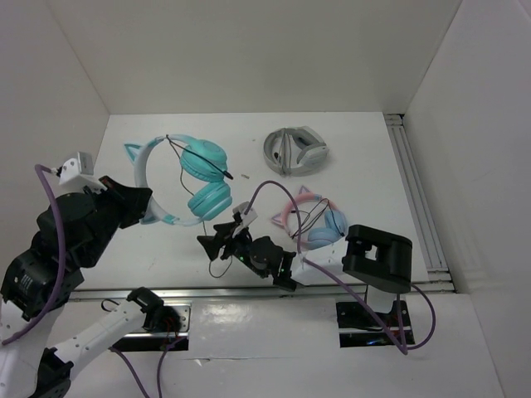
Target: Wrap the headphones
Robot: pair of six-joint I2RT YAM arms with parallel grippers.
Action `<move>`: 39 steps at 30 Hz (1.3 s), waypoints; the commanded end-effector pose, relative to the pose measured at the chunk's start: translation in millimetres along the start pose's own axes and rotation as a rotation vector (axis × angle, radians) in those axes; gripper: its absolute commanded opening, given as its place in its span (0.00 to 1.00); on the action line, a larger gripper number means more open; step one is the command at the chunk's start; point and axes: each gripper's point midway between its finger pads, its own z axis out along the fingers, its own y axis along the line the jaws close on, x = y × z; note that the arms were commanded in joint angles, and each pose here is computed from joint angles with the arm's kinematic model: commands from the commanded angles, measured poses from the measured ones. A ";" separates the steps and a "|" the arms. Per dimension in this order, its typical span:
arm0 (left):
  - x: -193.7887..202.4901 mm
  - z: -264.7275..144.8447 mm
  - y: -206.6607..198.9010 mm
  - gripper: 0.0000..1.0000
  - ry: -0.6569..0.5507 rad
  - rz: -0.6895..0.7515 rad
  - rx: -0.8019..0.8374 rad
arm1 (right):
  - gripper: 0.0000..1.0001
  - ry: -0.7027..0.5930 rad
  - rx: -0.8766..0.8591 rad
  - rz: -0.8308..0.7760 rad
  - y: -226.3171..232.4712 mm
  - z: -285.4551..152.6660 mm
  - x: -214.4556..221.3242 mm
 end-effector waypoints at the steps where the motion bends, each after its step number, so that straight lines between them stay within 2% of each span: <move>1: -24.7 -13.0 -20.7 0.00 -0.077 -0.052 0.104 | 0.69 -0.112 -0.038 0.018 12.3 -1.5 -32.2; 6: -29.3 -20.2 -22.7 0.00 -0.079 -0.045 0.119 | 0.78 -0.114 -0.247 -0.017 47.2 -10.2 -34.7; 10: -33.5 -25.9 -28.3 0.00 -0.081 -0.052 0.148 | 0.78 -0.001 -0.117 -0.091 31.9 14.6 -1.6; 12: -39.8 -32.6 -29.8 0.00 -0.093 -0.058 0.159 | 0.71 0.034 -0.092 -0.109 22.6 18.6 19.1; 15: -47.8 -35.3 -28.3 0.00 -0.114 -0.040 0.144 | 0.55 0.083 -0.085 -0.120 15.6 18.4 41.8; 16: -49.1 -37.0 -26.1 0.00 -0.117 -0.040 0.135 | 0.42 0.074 -0.088 -0.116 14.8 17.7 42.9; 18: -50.9 -33.0 -24.7 0.00 -0.119 -0.026 0.110 | 0.28 0.089 -0.092 -0.093 9.9 10.3 52.6; 21: -62.5 -38.4 -23.8 0.00 -0.152 -0.016 0.098 | 0.22 0.084 -0.093 -0.061 2.1 -4.5 55.6; 24: -69.3 -38.1 -20.7 0.00 -0.167 -0.006 0.064 | 0.09 0.086 -0.129 -0.055 7.8 -19.7 58.6; 28: -74.2 -33.2 -18.2 0.00 -0.183 -0.005 0.027 | 0.03 0.102 -0.185 -0.050 27.2 -33.1 67.5; 33: -75.6 -18.4 -9.4 0.00 -0.205 -0.002 -0.059 | 0.03 0.104 -0.258 -0.044 60.3 -52.0 73.4; 36: -80.3 -14.1 -6.3 0.00 -0.230 -0.013 -0.095 | 0.03 0.124 -0.276 -0.087 80.3 -64.5 84.6; 39: -75.0 7.0 -0.9 0.00 -0.232 0.011 -0.171 | 0.01 0.153 -0.261 -0.173 104.8 -68.5 89.6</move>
